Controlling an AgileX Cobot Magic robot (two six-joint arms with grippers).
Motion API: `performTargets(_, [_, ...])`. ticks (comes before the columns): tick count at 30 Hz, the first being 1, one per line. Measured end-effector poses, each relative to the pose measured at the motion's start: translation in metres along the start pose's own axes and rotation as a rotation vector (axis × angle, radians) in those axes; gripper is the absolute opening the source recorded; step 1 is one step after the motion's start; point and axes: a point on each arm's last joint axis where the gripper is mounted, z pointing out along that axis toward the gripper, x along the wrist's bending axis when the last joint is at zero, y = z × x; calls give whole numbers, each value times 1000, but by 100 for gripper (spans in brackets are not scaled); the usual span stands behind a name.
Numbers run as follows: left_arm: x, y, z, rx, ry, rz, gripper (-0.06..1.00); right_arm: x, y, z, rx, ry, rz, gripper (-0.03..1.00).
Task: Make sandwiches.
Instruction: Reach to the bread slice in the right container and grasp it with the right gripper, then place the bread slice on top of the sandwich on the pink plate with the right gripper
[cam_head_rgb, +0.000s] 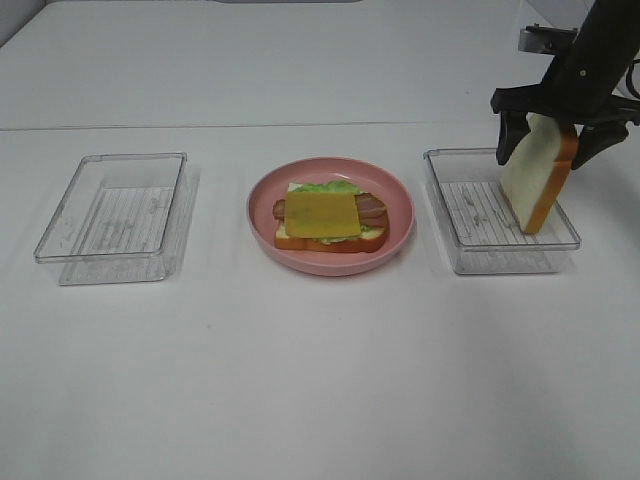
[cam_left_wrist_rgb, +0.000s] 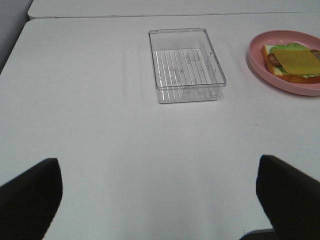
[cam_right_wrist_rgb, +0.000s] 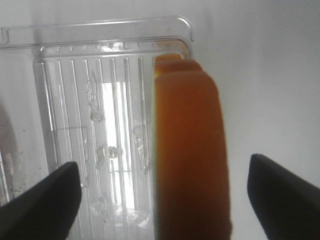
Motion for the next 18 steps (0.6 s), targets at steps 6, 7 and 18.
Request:
performTargets(6, [0, 0, 0, 0, 0, 0, 97, 0, 0, 0, 1, -3, -1, 58])
performTargets(7, [0, 0, 0, 0, 0, 0, 97, 0, 0, 0, 1, -3, -1, 58])
performTargets(18, [0, 0, 0, 0, 0, 0, 97, -4, -2, -1, 23, -41, -4, 24])
